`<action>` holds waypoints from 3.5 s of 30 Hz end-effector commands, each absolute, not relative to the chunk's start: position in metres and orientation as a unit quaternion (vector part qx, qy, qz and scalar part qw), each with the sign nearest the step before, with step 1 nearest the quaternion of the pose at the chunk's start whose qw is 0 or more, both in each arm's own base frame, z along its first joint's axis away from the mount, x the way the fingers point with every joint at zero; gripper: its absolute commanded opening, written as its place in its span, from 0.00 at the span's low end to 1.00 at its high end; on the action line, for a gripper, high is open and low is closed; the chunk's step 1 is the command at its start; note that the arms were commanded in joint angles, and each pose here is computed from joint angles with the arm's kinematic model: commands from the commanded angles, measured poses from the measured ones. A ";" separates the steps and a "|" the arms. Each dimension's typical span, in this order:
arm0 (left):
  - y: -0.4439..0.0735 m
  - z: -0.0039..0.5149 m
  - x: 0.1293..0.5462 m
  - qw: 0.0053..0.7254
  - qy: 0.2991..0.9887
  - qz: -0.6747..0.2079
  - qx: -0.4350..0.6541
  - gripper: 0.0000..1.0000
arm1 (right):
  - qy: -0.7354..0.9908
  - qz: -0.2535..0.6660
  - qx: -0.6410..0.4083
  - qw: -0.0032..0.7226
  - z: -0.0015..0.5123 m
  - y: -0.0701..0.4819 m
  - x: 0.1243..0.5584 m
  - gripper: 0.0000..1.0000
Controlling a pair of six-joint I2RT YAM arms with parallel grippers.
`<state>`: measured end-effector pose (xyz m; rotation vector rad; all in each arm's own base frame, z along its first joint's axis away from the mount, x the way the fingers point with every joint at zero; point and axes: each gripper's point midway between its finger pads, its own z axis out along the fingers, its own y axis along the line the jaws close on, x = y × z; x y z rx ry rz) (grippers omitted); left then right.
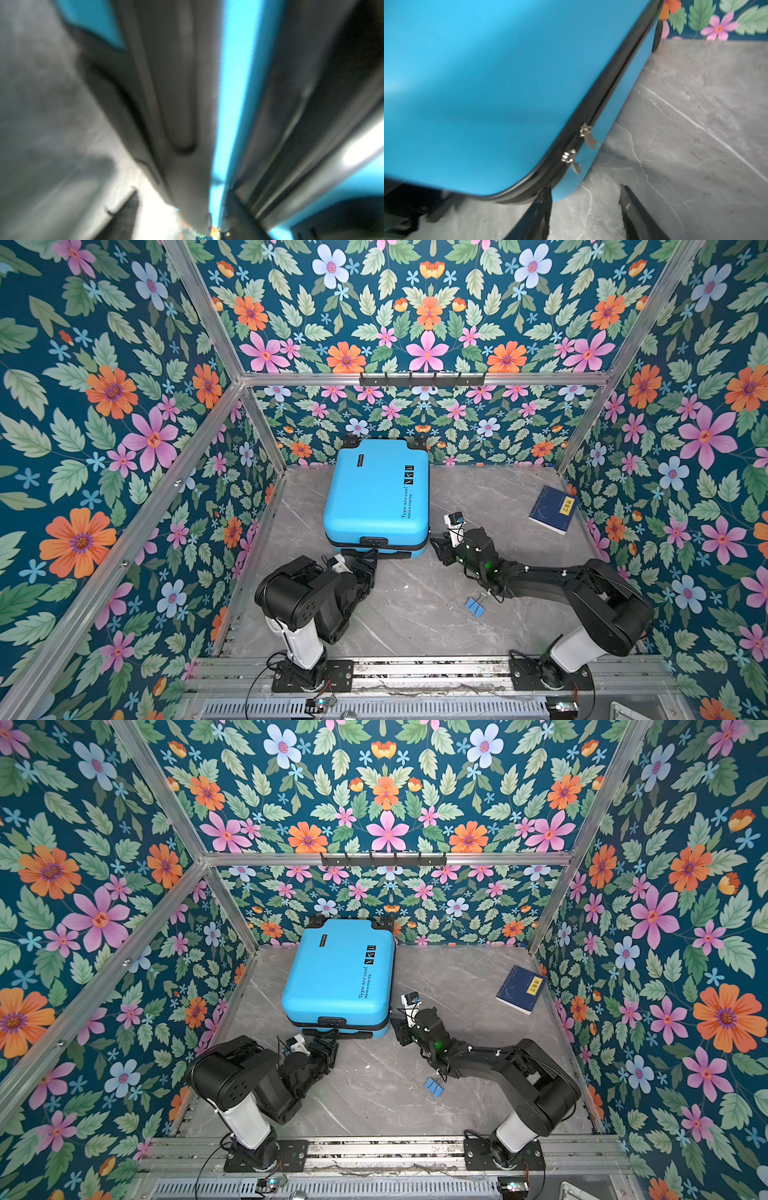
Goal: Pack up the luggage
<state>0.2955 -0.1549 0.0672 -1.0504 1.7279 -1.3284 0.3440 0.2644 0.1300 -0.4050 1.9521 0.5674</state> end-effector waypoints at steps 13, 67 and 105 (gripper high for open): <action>-0.172 0.096 0.275 0.350 0.760 -0.436 -0.332 1.00 | 0.792 0.180 -0.187 0.552 0.182 0.218 0.315 0.59; 0.104 0.140 0.347 0.637 0.724 0.100 -0.247 0.99 | 0.799 -0.079 0.149 0.577 0.158 -0.034 0.376 0.99; 0.040 0.117 0.380 0.654 0.746 0.080 -0.100 1.00 | 0.819 0.011 0.053 0.571 0.096 -0.013 0.376 0.99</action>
